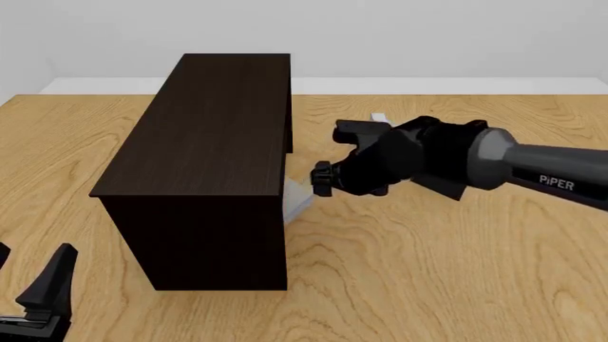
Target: Pick up the book on the right and place it under the cabinet shelf.
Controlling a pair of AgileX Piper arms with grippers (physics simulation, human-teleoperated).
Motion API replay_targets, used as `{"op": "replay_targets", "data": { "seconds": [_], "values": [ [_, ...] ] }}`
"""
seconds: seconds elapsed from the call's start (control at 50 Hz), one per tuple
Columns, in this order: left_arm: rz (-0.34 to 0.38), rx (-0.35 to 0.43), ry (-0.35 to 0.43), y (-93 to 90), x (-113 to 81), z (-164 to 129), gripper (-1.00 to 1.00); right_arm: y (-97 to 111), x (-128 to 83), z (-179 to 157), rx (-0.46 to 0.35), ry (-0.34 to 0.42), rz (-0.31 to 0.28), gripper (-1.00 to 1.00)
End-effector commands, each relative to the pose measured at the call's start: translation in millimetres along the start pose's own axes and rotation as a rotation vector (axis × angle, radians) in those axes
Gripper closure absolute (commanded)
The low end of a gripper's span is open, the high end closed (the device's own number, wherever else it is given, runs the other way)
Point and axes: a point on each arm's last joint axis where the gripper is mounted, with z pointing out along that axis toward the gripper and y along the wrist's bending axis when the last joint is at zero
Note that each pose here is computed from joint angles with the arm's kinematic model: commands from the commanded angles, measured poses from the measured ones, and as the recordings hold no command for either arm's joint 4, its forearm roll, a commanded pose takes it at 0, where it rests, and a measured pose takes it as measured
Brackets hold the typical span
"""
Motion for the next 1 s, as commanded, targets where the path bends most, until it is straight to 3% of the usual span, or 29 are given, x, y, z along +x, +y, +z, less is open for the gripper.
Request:
{"op": "replay_targets", "data": {
  "seconds": [0.02,0.36,0.52,0.76,1.0],
  "values": [
    [-0.001,0.0,0.006,0.0,-1.2,0,-1.0,-32,1,-33,0.037,-0.045,0.162,-1.0],
    [-0.002,-0.003,0.007,0.1,0.3,0,-1.0,-44,9,-95,0.029,-0.127,0.174,-1.0],
    [-0.001,-0.003,0.006,0.1,2.4,0,-1.0,-57,19,-146,0.038,-0.199,0.185,-1.0],
    [-0.001,-0.003,0.005,0.1,3.2,0,-1.0,-72,37,-188,0.064,-0.269,0.191,-1.0],
    [-0.001,-0.003,0.004,0.1,3.1,0,-1.0,-74,51,-223,0.055,-0.34,0.207,-1.0]
  ]
}}
